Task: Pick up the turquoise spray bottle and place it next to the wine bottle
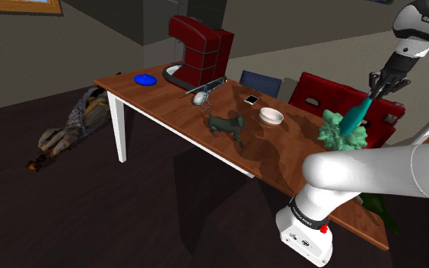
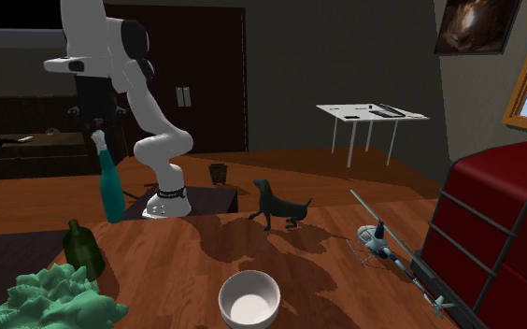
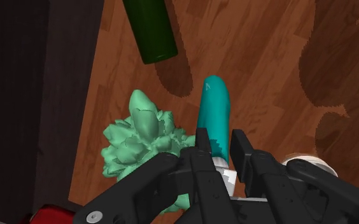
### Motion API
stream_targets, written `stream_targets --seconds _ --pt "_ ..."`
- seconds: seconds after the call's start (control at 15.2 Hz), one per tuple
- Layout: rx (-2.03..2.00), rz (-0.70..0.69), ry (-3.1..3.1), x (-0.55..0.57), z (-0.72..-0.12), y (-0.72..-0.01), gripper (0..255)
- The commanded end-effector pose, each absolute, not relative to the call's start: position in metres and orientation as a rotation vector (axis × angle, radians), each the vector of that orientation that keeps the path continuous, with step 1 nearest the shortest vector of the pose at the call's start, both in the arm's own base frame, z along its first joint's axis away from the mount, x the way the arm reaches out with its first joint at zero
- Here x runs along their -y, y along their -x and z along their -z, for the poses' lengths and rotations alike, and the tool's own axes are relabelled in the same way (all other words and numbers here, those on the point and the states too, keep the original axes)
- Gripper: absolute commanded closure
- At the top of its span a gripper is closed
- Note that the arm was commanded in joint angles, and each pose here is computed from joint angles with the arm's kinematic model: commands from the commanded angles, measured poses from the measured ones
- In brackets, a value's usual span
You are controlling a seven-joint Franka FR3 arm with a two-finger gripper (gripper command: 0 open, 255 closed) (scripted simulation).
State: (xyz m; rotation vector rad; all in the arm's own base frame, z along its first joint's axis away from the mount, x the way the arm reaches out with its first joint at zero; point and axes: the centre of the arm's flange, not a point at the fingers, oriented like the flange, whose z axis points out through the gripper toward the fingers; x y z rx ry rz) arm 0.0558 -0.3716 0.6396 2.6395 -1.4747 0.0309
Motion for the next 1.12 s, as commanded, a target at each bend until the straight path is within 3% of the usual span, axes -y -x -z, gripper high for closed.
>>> stream_targets --seconds 0.0,1.06 --pt "1.474 -0.032 -2.639 0.373 -0.629 -0.055 255" --pt "1.474 -0.032 -2.639 0.373 -0.545 -0.055 255"
